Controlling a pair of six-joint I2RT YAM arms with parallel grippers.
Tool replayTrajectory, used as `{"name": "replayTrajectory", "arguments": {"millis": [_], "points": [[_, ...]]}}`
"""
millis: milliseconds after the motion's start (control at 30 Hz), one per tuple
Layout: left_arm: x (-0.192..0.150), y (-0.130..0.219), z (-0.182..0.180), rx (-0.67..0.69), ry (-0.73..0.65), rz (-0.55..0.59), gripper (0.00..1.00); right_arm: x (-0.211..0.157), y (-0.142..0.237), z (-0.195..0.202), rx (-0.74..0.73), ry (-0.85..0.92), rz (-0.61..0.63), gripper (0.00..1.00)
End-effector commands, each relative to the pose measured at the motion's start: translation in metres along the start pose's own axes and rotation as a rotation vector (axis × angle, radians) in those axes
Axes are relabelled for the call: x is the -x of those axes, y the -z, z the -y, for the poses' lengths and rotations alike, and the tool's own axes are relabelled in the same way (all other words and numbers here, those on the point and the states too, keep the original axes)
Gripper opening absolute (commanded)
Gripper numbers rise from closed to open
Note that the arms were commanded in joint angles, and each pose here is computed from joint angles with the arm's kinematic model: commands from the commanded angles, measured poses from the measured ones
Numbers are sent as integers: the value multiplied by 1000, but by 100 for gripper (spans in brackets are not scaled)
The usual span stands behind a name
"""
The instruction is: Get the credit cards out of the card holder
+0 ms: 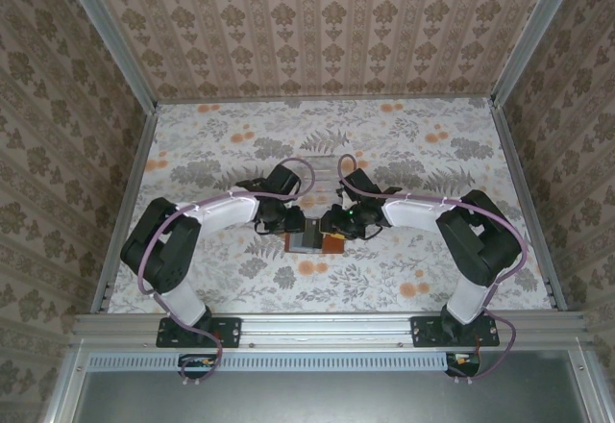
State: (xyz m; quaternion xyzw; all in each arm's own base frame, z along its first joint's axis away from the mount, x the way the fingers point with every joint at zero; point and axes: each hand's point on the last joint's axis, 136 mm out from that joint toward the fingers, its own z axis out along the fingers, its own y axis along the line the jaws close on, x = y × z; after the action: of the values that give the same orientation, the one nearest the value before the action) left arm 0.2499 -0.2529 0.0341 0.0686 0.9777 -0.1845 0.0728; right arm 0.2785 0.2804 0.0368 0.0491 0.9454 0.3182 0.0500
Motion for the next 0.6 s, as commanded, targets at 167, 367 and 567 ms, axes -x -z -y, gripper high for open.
{"name": "replayTrajectory", "arguments": {"millis": [167, 367, 567], "points": [[-21, -17, -20, 73, 13, -82, 27, -3, -8, 2, 4, -18, -32, 37], [-27, -21, -27, 106, 7, -105, 23, -2, -13, -4, 35, -10, -48, 36], [-29, -24, -29, 109, 8, -116, 21, 1, -16, -14, 78, -5, -56, 33]]}}
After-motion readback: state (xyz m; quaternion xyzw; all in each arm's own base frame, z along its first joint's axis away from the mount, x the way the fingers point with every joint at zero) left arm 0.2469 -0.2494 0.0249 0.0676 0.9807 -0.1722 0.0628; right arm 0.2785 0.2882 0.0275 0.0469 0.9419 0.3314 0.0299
